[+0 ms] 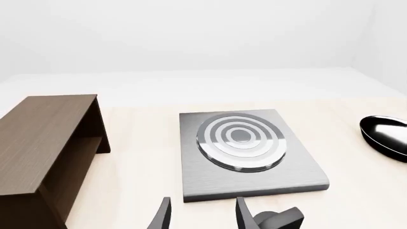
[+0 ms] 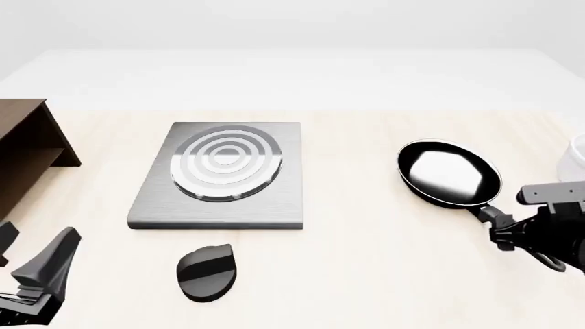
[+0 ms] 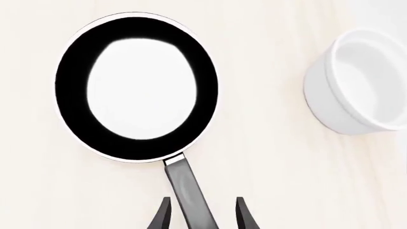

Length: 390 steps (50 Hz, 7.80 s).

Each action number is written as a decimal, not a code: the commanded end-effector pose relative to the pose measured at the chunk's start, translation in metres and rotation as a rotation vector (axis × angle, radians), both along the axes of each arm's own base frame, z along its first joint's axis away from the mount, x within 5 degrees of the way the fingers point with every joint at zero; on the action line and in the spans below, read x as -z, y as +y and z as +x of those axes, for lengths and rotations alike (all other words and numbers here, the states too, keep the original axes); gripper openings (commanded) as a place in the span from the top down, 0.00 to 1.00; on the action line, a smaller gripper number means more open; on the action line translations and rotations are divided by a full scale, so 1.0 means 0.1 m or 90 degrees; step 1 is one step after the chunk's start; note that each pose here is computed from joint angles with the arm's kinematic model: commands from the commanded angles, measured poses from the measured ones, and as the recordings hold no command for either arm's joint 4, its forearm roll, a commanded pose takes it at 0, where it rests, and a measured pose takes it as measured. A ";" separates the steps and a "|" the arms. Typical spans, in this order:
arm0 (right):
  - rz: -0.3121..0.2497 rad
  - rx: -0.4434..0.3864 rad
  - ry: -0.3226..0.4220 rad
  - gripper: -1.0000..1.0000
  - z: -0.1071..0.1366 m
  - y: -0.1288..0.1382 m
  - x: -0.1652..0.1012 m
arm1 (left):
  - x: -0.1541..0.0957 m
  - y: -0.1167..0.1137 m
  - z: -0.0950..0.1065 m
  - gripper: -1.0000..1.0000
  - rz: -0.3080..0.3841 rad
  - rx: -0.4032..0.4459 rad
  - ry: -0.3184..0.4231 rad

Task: Turn on the stove and put the frying pan on it.

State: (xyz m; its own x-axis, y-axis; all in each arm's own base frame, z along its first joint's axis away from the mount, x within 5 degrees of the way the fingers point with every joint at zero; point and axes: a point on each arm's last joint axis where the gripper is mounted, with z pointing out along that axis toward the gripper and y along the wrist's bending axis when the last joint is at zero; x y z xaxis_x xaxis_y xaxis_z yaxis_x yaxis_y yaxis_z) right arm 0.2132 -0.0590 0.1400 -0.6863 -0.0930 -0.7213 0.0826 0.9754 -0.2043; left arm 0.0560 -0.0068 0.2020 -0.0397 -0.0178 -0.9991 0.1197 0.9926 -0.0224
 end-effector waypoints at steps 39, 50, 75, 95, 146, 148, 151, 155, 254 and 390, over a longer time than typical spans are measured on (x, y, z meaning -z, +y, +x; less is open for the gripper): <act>0.005 -0.012 0.016 1.00 0.03 0.03 0.16 | 0.00 0.00 0.00 0.00 -0.011 -0.006 0.000; 0.006 -0.013 0.009 1.00 0.00 0.06 0.11 | 0.00 0.00 0.00 0.00 -0.012 -0.005 0.000; 0.001 -0.022 -0.024 1.00 -0.16 0.14 -0.22 | 0.00 0.00 0.00 0.00 -0.011 -0.004 -0.003; 0.002 -0.048 -0.047 1.00 -0.30 0.26 -0.47 | -0.01 0.00 0.00 0.00 -0.010 -0.003 -0.004; -0.017 -0.242 -0.080 1.00 -0.23 0.78 -0.97 | -0.01 0.00 0.00 0.00 -0.011 -0.004 -0.008; -0.019 -0.250 -0.079 1.00 -0.20 0.80 -0.98 | -0.01 0.00 0.00 0.00 -0.011 -0.004 -0.008; -0.020 -0.263 -0.077 1.00 -0.16 0.84 -1.00 | -0.01 0.00 0.00 0.00 -0.011 -0.003 -0.008; -0.021 -0.276 -0.079 1.00 -0.10 0.89 -1.05 | -0.01 0.00 0.00 0.00 -0.011 -0.003 -0.007; 0.040 -0.559 -0.085 1.00 0.72 2.70 -1.19 | -0.02 0.00 0.00 0.00 -0.017 0.002 -0.012; 0.031 -0.592 -0.040 0.00 0.84 3.04 -0.50 | -0.02 0.00 0.00 0.00 -0.016 0.002 -0.013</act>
State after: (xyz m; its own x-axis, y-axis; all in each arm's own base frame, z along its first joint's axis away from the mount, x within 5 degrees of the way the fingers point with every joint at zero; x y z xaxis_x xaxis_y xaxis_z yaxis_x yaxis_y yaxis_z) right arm 0.2999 0.2495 0.1803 -0.3096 -0.5697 -0.7613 -0.7354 0.6510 -0.1881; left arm 0.0560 -0.0074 0.2042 -0.0168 -0.0275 -0.9995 0.1312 0.9909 -0.0294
